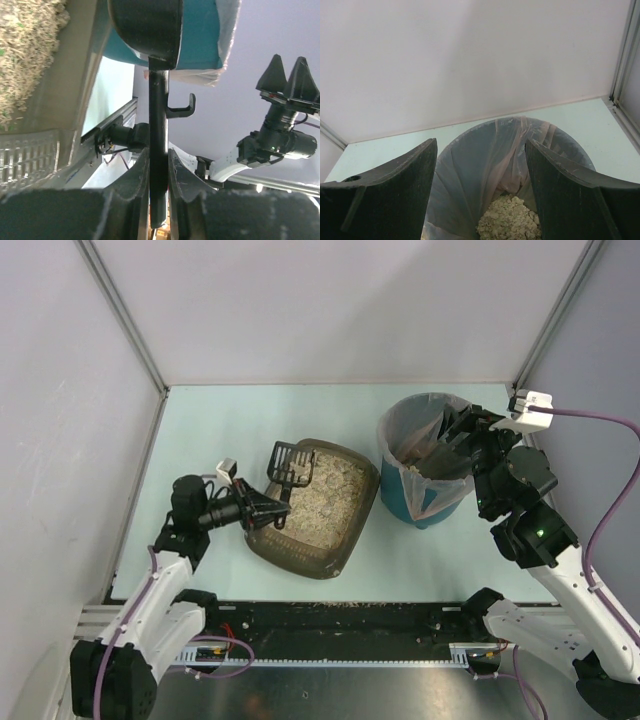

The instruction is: Clean the litter box

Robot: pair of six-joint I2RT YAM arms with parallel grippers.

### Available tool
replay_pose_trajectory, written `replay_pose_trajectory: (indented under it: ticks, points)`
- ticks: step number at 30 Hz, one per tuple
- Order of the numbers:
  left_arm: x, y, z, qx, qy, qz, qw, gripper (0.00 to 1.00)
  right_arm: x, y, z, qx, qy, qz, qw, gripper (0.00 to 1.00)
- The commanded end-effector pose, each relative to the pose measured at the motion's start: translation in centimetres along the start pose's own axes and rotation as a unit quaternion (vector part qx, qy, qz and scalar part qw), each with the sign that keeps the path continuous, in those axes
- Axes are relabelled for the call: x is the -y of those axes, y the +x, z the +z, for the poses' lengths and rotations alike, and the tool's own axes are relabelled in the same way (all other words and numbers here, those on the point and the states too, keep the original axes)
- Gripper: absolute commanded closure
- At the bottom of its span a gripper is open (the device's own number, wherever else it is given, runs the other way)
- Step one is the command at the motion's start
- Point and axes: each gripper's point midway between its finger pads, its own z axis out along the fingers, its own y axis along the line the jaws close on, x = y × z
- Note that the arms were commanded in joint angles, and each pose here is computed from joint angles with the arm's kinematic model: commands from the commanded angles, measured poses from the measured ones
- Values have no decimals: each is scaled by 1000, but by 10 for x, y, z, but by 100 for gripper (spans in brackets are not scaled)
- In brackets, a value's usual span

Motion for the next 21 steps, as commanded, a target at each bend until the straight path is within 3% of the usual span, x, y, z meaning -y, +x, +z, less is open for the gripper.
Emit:
replay_pose_trajectory:
  ticks: [1,21]
  points:
    - [49,-2,2,13,39,16,999,100,-1,-8,-1,14,-1,7,1000,24]
    - [158,39,52,-31,74,52,995,100,7,-7,-4,8,14,5,1000,24]
